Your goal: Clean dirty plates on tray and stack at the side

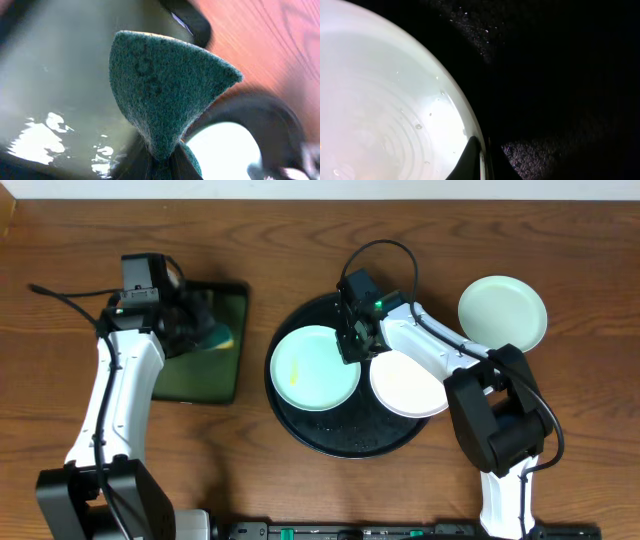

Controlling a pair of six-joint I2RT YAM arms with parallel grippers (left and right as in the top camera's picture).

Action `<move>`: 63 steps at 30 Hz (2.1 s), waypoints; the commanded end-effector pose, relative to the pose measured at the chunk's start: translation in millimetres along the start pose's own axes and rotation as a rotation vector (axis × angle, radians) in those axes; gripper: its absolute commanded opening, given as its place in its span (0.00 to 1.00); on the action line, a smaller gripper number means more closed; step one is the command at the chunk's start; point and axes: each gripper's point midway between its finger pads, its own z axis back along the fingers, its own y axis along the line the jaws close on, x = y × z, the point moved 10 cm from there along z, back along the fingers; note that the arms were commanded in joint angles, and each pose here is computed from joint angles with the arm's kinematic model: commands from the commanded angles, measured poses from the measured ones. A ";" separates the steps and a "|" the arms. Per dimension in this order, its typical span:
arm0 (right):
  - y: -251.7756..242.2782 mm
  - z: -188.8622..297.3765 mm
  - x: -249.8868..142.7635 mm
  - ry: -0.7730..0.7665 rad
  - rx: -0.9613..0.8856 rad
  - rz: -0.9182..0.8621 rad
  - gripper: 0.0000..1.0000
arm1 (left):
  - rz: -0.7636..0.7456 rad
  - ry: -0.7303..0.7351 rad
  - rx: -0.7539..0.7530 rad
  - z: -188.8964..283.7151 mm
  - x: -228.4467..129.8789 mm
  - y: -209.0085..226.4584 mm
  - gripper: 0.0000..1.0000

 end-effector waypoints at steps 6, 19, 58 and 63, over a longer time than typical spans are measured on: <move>4.7 -19.4 -14.6 0.060 -0.020 -0.013 0.01 | -0.192 0.233 -0.163 -4.8 -50.4 -49.2 0.07; 4.2 -19.5 -14.6 0.058 -0.027 -0.027 0.01 | -0.189 0.186 0.087 -42.5 -105.4 -88.0 0.07; 2.7 -22.4 -16.7 0.056 -0.034 -0.026 0.01 | -0.262 0.333 0.062 -97.9 -132.9 -95.4 0.07; 2.7 -22.4 -16.8 0.056 -0.034 -0.026 0.01 | -0.271 0.319 0.037 -108.7 -140.9 -90.0 0.08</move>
